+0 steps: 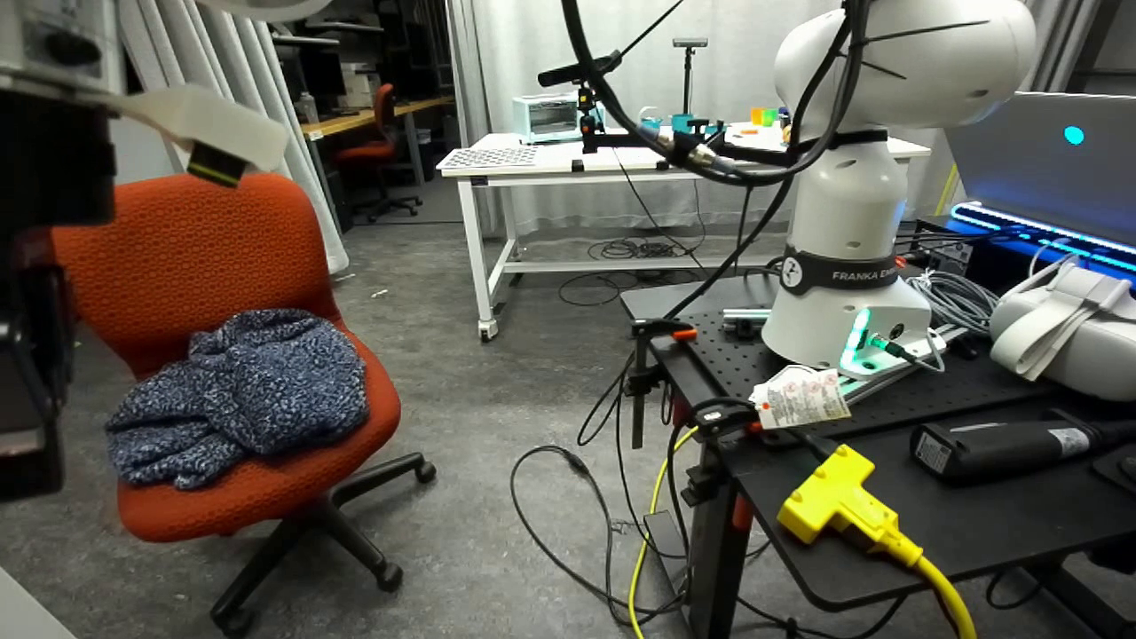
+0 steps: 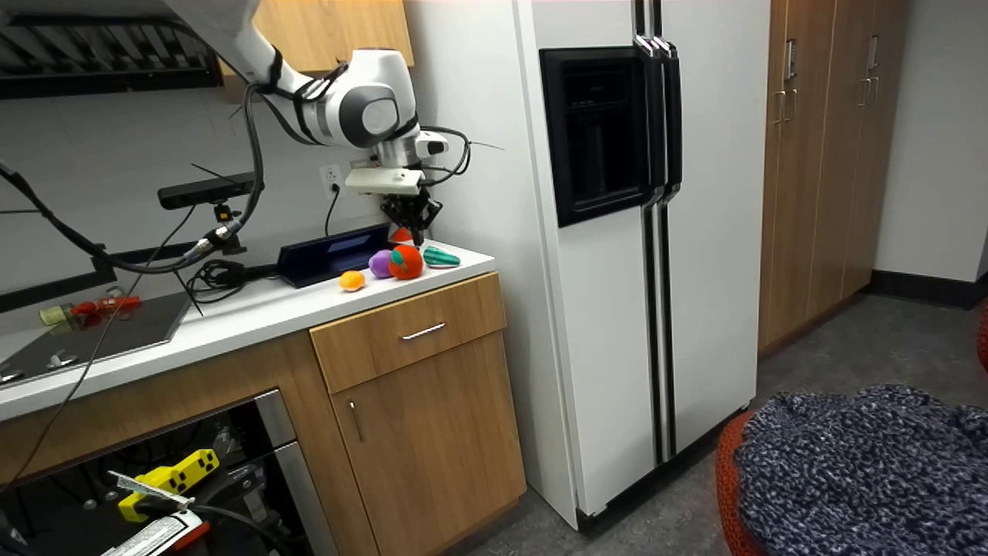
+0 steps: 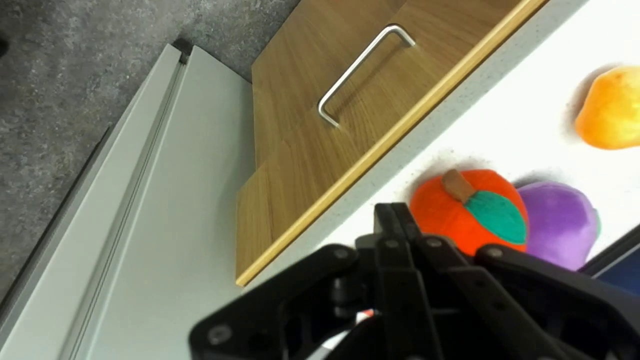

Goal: Close the open drawer on the right

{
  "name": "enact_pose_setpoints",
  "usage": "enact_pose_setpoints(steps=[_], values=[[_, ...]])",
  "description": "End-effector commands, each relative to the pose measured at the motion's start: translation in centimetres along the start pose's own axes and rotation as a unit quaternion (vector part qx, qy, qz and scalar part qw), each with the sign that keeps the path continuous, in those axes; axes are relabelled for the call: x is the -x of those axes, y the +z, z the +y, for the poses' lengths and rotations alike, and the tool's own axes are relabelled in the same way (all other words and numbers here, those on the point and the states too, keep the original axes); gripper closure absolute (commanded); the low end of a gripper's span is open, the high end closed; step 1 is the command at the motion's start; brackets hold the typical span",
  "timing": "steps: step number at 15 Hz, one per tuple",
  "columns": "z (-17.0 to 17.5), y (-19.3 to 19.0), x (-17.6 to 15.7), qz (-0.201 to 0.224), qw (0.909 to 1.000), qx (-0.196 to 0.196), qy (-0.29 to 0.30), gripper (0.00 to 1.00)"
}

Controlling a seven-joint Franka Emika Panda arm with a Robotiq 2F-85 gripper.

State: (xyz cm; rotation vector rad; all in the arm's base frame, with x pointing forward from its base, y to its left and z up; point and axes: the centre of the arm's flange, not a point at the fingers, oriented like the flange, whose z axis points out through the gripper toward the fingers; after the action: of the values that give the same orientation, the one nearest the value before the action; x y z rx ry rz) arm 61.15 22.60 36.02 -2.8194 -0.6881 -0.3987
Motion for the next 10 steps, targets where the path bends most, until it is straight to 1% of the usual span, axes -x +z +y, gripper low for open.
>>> enact_pose_setpoints(steps=[1, 2, 3, 4, 10], values=[[-1.7, -4.8, 2.5, 0.014, 0.9990, 0.018, -0.038, 0.74], [-2.1, -5.8, 2.7, 0.020, 0.9985, 0.021, -0.046, 0.72], [-2.5, -6.6, 2.9, 0.026, 0.9980, 0.023, -0.052, 0.66], [-2.9, -7.5, 3.0, 0.033, 0.9974, 0.026, -0.059, 0.57], [-4.7, -11.7, 4.5, 0.068, 0.9937, 0.035, -0.082, 0.13]])
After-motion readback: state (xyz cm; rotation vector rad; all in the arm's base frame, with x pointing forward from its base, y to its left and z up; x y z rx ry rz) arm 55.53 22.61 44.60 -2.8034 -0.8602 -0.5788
